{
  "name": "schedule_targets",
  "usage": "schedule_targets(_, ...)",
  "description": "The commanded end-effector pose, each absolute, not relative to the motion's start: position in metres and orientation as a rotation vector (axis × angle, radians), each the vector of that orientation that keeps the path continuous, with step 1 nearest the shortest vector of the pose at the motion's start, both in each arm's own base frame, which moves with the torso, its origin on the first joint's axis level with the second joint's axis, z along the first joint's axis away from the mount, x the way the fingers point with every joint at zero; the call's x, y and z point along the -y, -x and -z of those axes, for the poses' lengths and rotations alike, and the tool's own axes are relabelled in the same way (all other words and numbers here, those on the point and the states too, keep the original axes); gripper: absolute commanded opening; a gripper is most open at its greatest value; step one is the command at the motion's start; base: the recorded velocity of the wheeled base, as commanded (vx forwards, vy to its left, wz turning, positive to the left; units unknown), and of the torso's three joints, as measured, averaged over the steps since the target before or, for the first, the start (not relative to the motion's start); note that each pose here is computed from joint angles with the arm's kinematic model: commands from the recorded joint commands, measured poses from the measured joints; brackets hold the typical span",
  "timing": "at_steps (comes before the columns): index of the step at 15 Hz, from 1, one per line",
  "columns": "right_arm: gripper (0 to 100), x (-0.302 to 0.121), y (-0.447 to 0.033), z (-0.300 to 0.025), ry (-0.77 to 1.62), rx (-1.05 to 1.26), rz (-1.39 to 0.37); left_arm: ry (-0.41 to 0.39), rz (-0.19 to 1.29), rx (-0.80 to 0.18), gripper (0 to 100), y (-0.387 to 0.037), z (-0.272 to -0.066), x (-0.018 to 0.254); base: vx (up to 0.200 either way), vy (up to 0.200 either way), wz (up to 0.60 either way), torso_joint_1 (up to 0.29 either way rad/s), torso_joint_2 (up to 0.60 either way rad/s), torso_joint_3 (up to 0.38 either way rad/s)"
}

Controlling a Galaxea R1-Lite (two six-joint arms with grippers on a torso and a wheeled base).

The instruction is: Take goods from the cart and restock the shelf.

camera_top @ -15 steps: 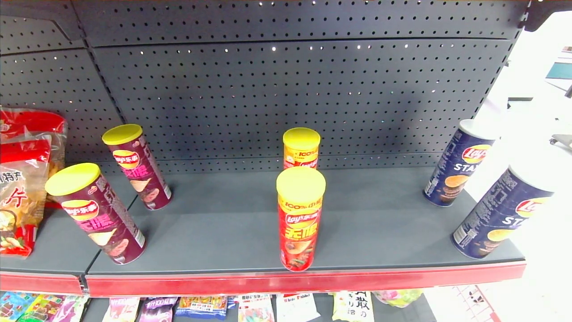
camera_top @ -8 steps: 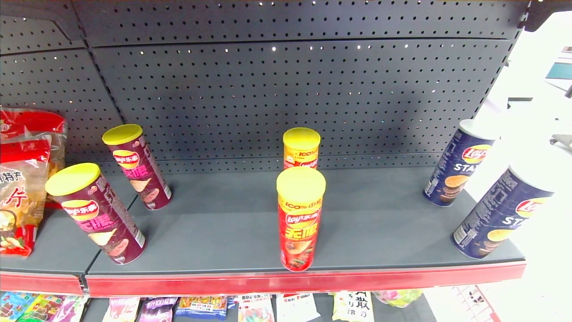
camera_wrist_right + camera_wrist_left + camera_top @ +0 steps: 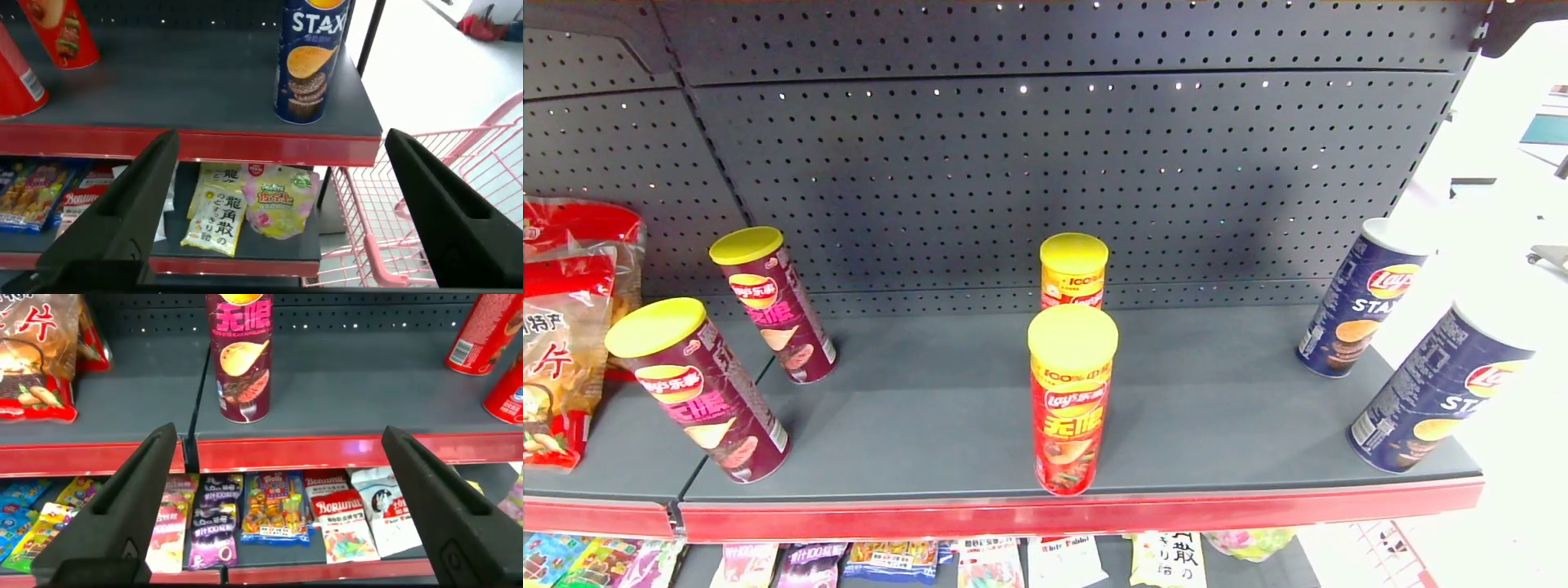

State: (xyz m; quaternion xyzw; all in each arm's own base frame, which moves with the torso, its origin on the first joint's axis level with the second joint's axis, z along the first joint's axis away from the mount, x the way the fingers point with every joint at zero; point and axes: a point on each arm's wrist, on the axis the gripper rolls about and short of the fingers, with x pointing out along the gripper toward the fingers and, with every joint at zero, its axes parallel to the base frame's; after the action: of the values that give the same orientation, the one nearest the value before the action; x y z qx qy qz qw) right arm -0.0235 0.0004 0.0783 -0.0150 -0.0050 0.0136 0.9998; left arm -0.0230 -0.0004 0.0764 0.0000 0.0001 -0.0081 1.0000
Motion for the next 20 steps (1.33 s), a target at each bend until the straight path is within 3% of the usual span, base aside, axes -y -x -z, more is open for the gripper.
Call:
schedule_targets(1,100,-0.0002,0.0228,-0.0756,0.005,0.002,-0.018,0.0,0.015,0.002,100,0.0232,-0.0764,0.0004,0.0,0.0,0.0,0.0,0.0,0.0)
schedule_targets(20,100,0.0,0.0228,-0.0756,-0.005,0.002,-0.011,0.005,0.017,0.001,100,0.0232,-0.0764,0.0004,0.0,0.0,0.0,0.0,0.0,0.0)
